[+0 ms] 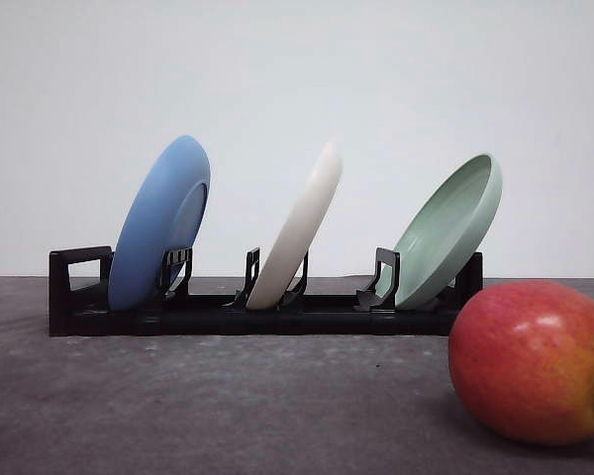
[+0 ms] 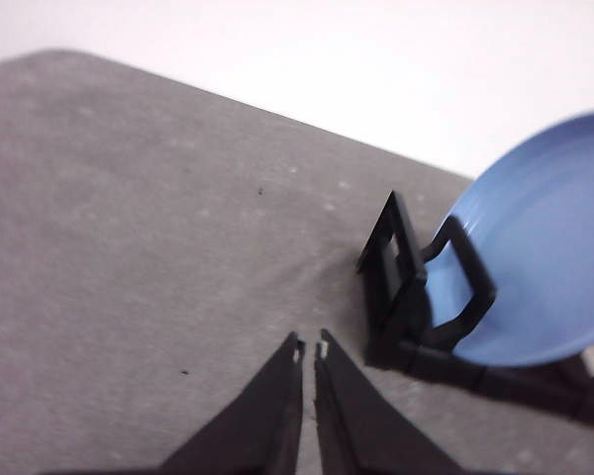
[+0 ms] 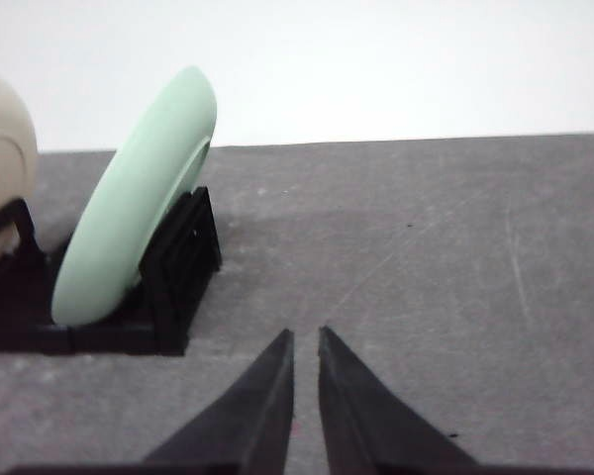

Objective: Place pomegranate in white plate

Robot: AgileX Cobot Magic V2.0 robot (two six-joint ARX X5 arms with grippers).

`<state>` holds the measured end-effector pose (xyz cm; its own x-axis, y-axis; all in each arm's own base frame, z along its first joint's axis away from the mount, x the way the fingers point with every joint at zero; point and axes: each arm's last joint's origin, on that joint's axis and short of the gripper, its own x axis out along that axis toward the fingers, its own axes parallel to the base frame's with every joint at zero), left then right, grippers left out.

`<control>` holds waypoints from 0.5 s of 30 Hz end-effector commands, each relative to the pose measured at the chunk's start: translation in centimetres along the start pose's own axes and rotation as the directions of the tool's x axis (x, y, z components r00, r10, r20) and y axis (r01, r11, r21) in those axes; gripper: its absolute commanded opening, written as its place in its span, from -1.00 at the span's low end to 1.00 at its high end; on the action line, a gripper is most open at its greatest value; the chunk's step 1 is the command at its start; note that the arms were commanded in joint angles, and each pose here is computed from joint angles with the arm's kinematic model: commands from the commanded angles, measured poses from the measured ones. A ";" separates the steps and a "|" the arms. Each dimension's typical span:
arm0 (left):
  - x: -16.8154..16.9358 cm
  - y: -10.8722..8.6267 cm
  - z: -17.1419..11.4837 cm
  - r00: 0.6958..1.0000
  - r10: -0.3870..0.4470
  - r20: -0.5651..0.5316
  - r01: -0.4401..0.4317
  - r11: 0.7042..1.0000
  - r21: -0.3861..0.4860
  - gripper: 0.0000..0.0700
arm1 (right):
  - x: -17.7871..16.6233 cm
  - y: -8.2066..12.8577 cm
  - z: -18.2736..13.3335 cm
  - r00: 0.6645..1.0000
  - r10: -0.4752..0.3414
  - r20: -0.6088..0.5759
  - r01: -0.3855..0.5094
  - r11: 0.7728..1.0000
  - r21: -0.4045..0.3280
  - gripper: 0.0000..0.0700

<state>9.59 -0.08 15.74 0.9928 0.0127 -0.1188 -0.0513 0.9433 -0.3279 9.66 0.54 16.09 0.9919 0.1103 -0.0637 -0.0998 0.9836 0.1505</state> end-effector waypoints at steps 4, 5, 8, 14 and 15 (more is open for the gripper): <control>0.0 -0.2 0.6 0.996 -0.033 0.084 0.043 0.991 -0.125 -1.00 | -0.1 0.1 0.7 0.999 0.006 0.051 -0.015 0.986 0.166 -0.90; 0.0 -0.3 0.9 0.993 -0.043 0.114 0.057 0.991 -0.124 -1.00 | -0.1 0.1 0.9 0.998 0.007 0.057 -0.017 0.985 0.171 -0.90; -0.2 -0.7 1.8 0.975 -0.076 0.209 0.101 0.989 -0.111 -1.00 | -0.4 0.3 1.9 0.996 0.012 0.086 -0.027 0.984 0.178 -0.90; -0.9 -1.3 3.7 0.950 -0.105 0.293 0.133 0.988 -0.075 -1.00 | -1.5 0.9 4.9 0.987 0.040 0.157 -0.066 0.984 0.166 -0.97; -1.0 -1.4 4.1 0.950 -0.105 0.292 0.133 0.988 -0.076 -1.00 | -1.8 1.0 5.4 0.986 0.046 0.158 -0.073 0.984 0.165 -0.98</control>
<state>9.33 -0.08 19.19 0.9869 0.0109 0.1610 0.0590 0.9043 -0.4227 8.43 0.55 21.11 0.9878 0.1289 0.0870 -0.1496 0.9405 0.3052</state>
